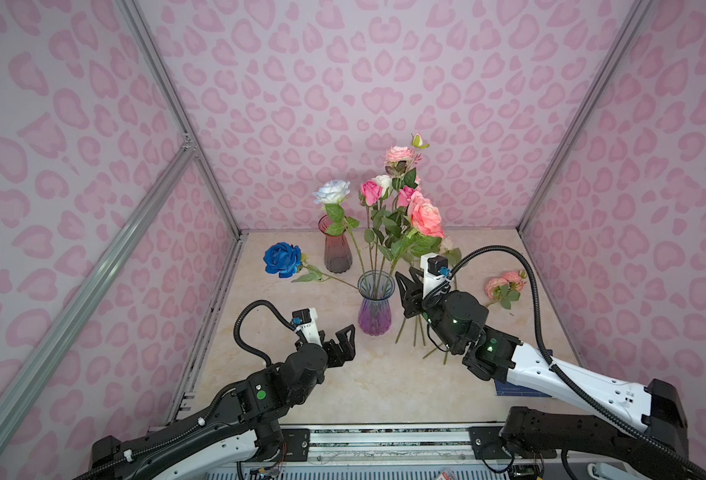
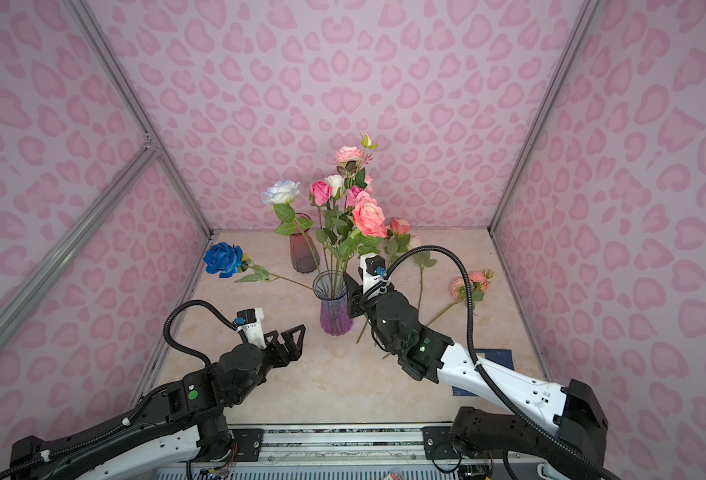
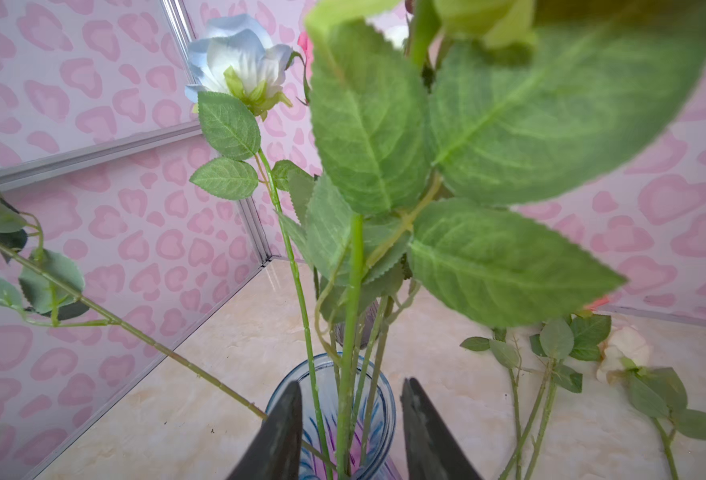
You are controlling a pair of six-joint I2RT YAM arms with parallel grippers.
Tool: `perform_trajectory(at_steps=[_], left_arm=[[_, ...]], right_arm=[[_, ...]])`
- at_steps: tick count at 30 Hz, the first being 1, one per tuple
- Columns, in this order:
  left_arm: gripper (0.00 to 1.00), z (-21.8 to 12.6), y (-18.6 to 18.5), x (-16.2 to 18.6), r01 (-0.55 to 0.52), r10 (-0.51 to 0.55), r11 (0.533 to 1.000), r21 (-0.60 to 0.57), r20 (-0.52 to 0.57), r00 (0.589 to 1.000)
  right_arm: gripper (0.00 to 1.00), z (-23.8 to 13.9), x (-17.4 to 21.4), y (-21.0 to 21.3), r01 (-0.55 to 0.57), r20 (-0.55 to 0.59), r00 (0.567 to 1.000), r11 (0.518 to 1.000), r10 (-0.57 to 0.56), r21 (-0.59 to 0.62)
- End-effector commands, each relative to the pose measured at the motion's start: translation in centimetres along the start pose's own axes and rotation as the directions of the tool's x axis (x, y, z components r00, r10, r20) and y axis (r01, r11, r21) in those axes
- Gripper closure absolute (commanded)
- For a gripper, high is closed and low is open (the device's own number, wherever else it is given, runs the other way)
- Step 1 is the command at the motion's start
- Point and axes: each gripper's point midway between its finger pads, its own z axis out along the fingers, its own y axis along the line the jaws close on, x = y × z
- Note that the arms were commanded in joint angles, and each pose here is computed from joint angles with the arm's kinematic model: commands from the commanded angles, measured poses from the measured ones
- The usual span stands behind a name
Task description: Arrange the flowers into the vase
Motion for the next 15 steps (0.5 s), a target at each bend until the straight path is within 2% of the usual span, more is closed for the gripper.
perform_trajectory(at_steps=[1,7,15], left_arm=[[0.04,-0.2,0.1,-0.8,-0.005,0.006,1.000,-0.018,0.026,1.000],[0.03,-0.4,2.3,-0.5,0.016,-0.012,0.997,-0.078,0.048,0.999],[0.02,1.1,3.3,0.6,-0.013,0.010,0.993,-0.121,-0.028,1.000]], right_arm=[[0.59,0.1,0.2,0.0,-0.008,-0.021,1.000,1.000,0.008,0.006],[0.57,-1.1,0.6,-1.3,-0.037,-0.044,0.998,0.998,0.039,0.047],[0.53,-2.8,2.6,-4.0,-0.063,-0.107,0.991,0.990,0.077,0.127]])
